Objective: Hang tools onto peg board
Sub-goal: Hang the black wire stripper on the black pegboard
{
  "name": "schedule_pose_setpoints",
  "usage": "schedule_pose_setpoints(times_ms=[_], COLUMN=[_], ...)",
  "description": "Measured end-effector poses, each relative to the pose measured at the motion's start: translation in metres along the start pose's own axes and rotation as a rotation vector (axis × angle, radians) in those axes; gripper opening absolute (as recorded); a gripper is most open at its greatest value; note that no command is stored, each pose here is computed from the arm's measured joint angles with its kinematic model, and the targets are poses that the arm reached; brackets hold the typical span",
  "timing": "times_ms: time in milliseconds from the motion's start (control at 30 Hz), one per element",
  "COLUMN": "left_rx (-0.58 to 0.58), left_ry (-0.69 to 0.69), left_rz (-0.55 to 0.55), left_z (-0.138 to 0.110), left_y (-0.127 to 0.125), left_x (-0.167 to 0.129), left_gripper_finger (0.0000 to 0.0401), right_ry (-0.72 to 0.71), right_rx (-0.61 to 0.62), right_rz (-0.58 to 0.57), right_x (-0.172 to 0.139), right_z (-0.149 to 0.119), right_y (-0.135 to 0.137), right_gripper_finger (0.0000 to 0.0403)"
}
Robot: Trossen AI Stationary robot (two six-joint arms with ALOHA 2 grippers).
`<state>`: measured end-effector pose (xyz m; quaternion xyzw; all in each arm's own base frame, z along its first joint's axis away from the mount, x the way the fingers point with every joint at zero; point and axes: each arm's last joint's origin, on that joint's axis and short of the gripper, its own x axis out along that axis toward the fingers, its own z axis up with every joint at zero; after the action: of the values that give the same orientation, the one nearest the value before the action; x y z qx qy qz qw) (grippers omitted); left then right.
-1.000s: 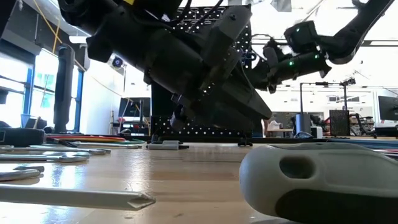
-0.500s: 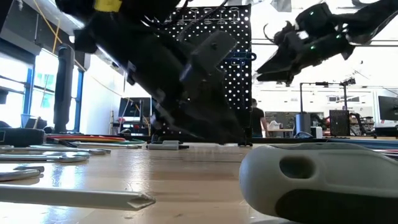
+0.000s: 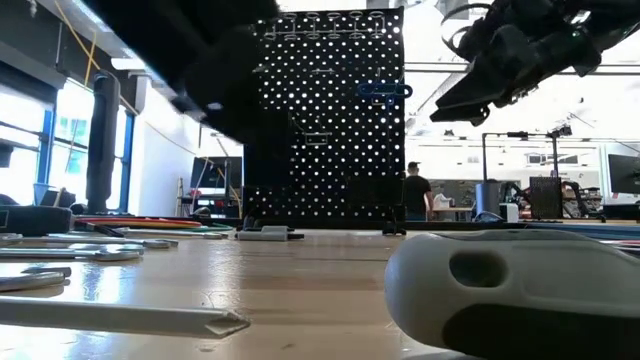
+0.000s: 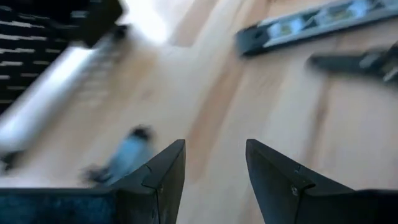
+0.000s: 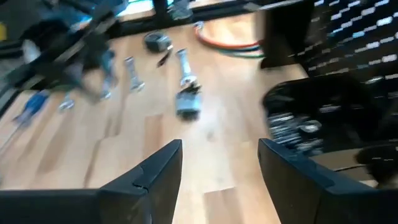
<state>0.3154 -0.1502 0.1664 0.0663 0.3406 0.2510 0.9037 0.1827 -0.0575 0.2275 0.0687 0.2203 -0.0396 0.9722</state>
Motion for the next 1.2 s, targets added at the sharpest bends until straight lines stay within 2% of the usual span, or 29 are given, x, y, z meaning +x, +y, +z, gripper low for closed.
schedule_pose_setpoints(times_ms=[100,200,367,500,633,800,933,1067,1200], left_rx=[0.074,0.076,0.020,0.013,0.055,0.083,0.046,-0.001,-0.048], left_ry=[-0.011,-0.054,-0.059,-0.045,-0.052,-0.120,-0.166,-0.166,-0.173], left_rz=[0.102,0.164,0.140,0.056,-0.055,-0.249,-0.379,-0.476,-0.549], left_z=[-0.017,-0.034,-0.059,-0.064,-0.057,-0.038,-0.025,-0.019,-0.014], left_y=[0.008,0.017,0.028,0.029,0.025,0.017,0.017,0.018,0.018], left_x=[-0.013,-0.022,-0.022,-0.018,-0.016,-0.012,-0.008,-0.003,-0.002], left_gripper_finger=[0.0163,0.0163,0.0163,0.0163,0.0163,0.0163,0.0163,0.0163,0.0163], right_ry=[0.014,0.022,0.038,0.024,0.029,0.049,0.089,0.117,0.157], right_rx=[-0.013,-0.011,-0.031,-0.023,0.015,0.090,0.180,0.272,0.296], right_rz=[0.040,0.097,0.222,0.295,0.356,0.371,0.361,0.340,0.318], right_x=[0.002,0.003,0.006,0.011,0.016,0.026,0.038,0.049,0.062], right_z=[-0.001,-0.002,-0.004,-0.013,-0.023,-0.035,-0.052,-0.072,-0.084], right_y=[0.008,0.019,0.046,0.071,0.097,0.130,0.154,0.175,0.203], right_gripper_finger=[0.0206,0.0206,0.0206,0.0206,0.0206,0.0206,0.0206,0.0206,0.0206])
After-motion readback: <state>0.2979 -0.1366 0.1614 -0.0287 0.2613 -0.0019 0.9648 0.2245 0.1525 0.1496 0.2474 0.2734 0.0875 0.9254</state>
